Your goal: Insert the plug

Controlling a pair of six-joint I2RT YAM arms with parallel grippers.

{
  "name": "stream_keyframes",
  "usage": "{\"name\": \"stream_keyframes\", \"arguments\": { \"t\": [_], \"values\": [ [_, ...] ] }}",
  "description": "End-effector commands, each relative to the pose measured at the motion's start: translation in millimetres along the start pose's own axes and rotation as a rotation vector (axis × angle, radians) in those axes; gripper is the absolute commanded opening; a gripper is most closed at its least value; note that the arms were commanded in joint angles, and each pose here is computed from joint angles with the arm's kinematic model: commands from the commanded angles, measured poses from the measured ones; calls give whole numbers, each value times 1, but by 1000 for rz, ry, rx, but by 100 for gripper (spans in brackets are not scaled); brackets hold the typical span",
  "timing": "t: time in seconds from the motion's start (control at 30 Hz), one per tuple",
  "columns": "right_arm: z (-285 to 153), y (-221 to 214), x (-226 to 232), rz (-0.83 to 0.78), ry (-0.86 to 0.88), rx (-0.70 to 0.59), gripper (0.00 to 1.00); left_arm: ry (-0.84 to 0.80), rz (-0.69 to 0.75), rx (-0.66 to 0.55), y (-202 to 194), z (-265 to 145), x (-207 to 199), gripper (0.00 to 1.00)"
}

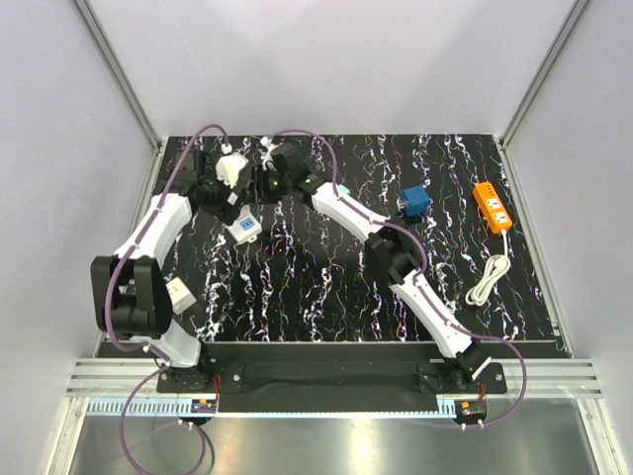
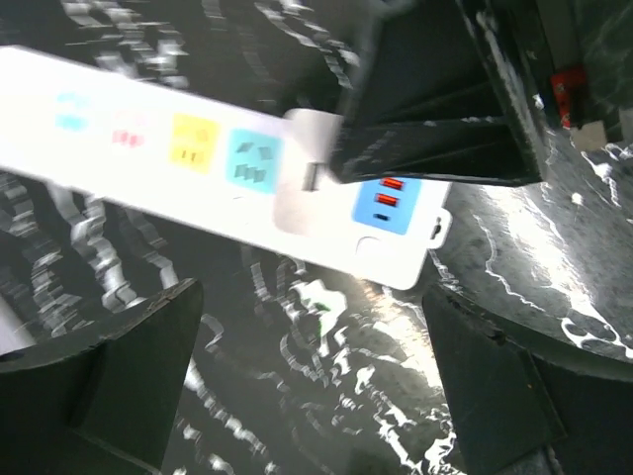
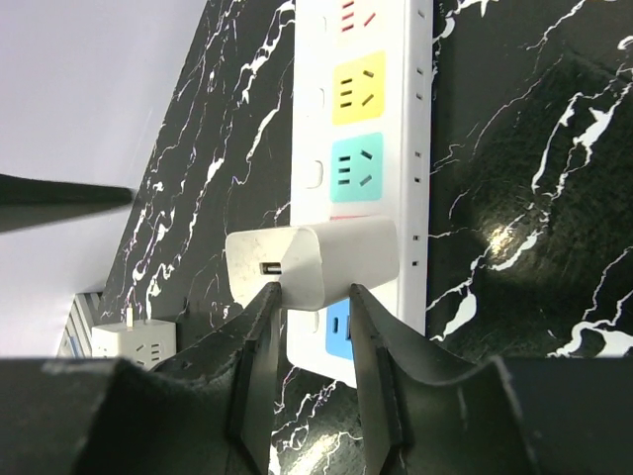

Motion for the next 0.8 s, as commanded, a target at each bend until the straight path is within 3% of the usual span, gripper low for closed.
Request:
{"name": "stream_keyframes", "arguments": {
  "t": [0.0,0.1,0.17,0.2,0.23,0.37,0.5,0.53,0.6,0.67,0.7,0.77],
  "values": [
    [23,-55,-17,-15,-98,149,38,179,-42,-66,10,-31,7,99],
    [23,-59,-18,-22,-111,161,38,334,-126,-175,16,-48,14,99],
    [23,-60,-19,-29,-115,165,38,494,-255,-341,30,-63,24,99],
    [22,-59,-19,-28,-118,165,38,630,-364,-389,32,-72,34,99],
    [21,-60,-18,-34,-116,168,38,647,-497,-449,39,-77,35,99],
    [17,-51,-13,-49,-114,147,40,501,-546,-296,54,-75,38,99],
    [14,-39,-5,-65,-88,117,40,337,-551,-256,55,-65,34,97],
    [13,-35,-4,-68,-84,106,40,293,-575,-261,55,-63,30,85],
    [13,-33,1,-74,-67,99,40,220,-588,-250,53,-55,25,34],
    [12,-31,3,-77,-54,93,40,178,-611,-227,50,-47,22,20],
    [12,-29,4,-77,-51,90,40,166,-630,-215,48,-44,21,6],
    [12,-30,4,-77,-48,91,41,110,-654,-189,46,-37,17,0]
  ]
}}
Point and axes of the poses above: each gripper's point midway between its finger pads, its own z axis out along the fingers, its own x axis along the line the jaws close on, y = z × x, the point moved 8 cm from there along -z, back along the fingers, and after that the axes turned 9 degrees about -z, right-handed, at the moved point
